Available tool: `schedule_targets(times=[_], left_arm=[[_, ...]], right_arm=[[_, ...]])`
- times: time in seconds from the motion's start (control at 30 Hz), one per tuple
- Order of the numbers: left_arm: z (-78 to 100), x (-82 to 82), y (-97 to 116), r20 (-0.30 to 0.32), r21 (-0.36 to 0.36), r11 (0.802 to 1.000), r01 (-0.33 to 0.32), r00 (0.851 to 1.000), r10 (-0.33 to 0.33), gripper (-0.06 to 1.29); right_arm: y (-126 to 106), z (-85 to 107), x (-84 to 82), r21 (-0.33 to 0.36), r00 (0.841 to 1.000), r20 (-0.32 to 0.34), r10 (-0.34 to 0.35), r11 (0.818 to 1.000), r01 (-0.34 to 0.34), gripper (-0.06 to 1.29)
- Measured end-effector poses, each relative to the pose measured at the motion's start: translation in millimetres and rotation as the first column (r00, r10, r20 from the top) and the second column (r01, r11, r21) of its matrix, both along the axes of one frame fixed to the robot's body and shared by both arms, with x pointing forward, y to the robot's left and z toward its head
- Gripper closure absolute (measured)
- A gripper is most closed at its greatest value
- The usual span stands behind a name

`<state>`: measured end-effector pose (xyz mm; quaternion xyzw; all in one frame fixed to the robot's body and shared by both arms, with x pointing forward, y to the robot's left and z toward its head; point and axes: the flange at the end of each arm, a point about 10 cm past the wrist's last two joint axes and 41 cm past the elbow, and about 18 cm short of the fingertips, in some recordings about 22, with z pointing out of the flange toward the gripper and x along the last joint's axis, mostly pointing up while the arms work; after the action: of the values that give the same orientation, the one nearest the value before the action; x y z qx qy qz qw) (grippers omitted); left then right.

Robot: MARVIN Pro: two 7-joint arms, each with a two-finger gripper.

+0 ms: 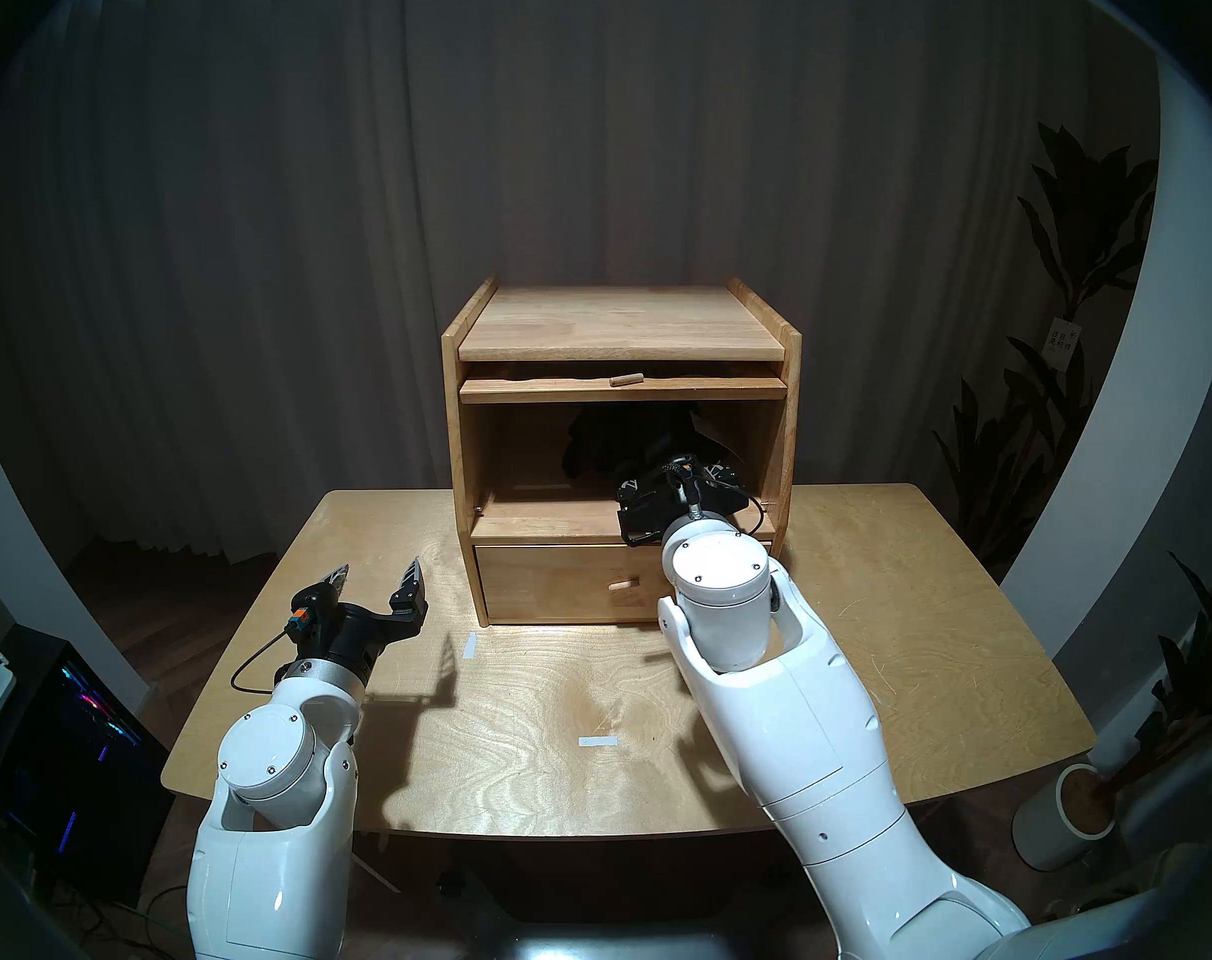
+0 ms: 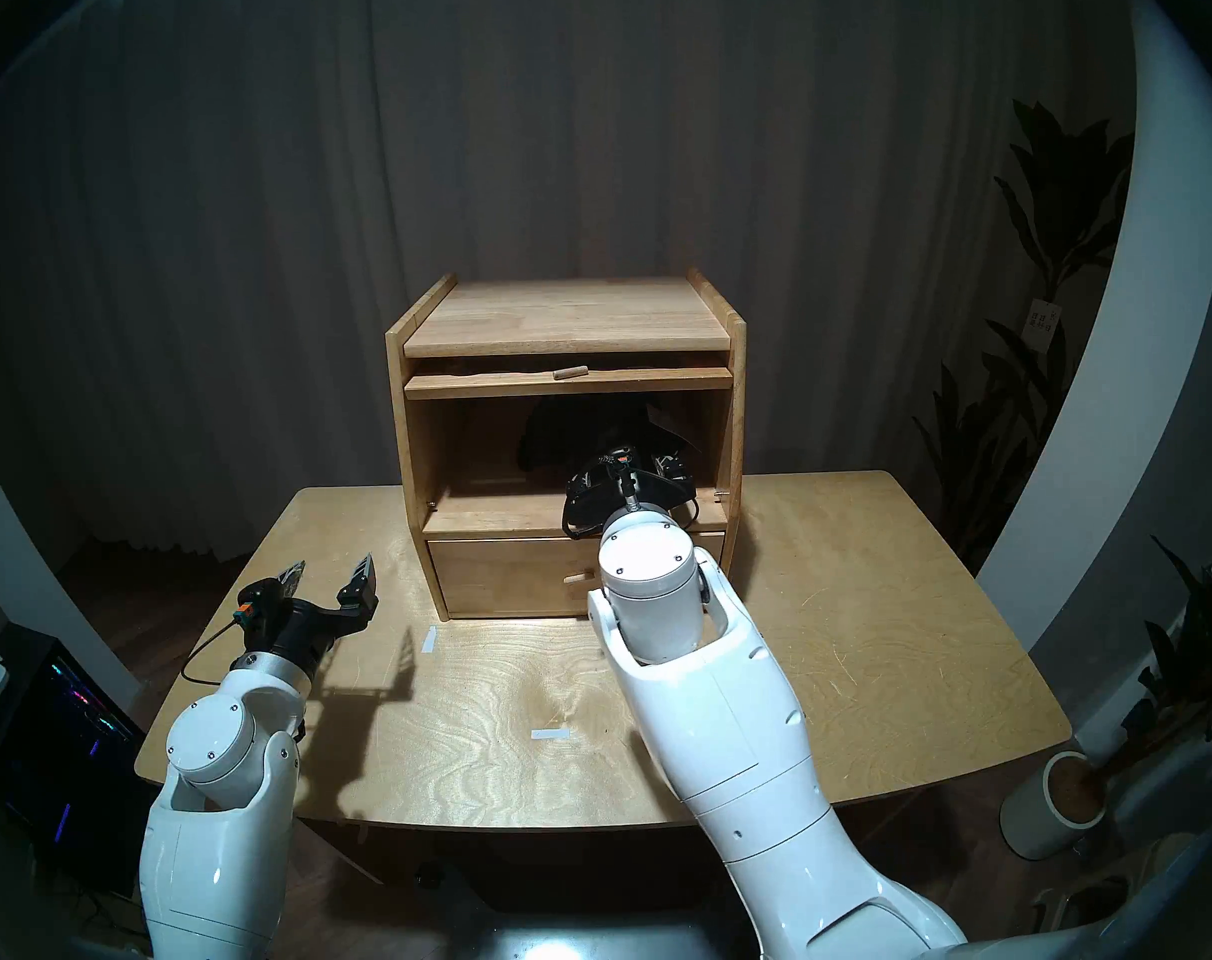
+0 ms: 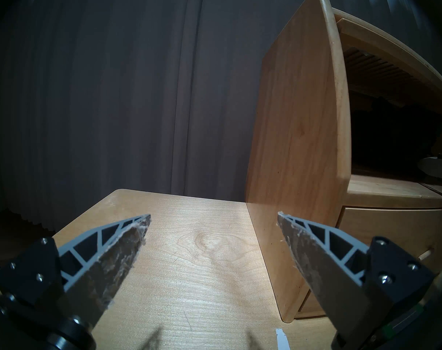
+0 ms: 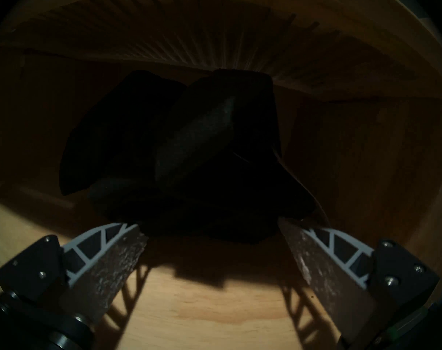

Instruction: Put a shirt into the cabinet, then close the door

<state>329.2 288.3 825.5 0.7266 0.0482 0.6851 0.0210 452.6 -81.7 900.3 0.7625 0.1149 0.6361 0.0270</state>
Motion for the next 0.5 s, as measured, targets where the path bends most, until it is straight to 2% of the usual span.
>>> schedule_targets(times=[0.3,0.33,0.37,0.4,0.43,0.47,0.5], left_arm=[[0.0,0.0,0,0.000,0.000,1.000,0.000,1.000,0.000,-0.02],[0.0,0.0,0,0.000,0.000,1.000,0.000,1.000,0.000,-0.02],[0.0,0.0,0,0.000,0.000,1.000,0.000,1.000,0.000,-0.02],[0.0,0.0,0,0.000,0.000,1.000,0.000,1.000,0.000,-0.02],[0.0,0.0,0,0.000,0.000,1.000,0.000,1.000,0.000,-0.02],[0.0,0.0,0,0.000,0.000,1.000,0.000,1.000,0.000,-0.02],[0.0,0.0,0,0.000,0.000,1.000,0.000,1.000,0.000,-0.02]], right_arm=[[-8,11.3,8.1,0.080,0.990,-0.012,0.139,0.987,-0.137,-0.02],[-8,12.3,10.6,0.085,0.988,-0.007,0.154,0.985,-0.152,0.04],[-8,12.6,12.7,0.088,0.987,-0.004,0.161,0.983,-0.160,0.41],[-8,12.8,14.8,0.090,0.986,0.000,0.168,0.982,-0.167,0.47],[-8,13.3,18.8,0.090,0.984,0.011,0.177,0.980,-0.177,1.08],[-9,13.6,20.7,0.090,0.983,0.016,0.181,0.979,-0.182,1.26],[-9,14.2,23.5,0.089,0.982,0.024,0.186,0.978,-0.188,1.23]])
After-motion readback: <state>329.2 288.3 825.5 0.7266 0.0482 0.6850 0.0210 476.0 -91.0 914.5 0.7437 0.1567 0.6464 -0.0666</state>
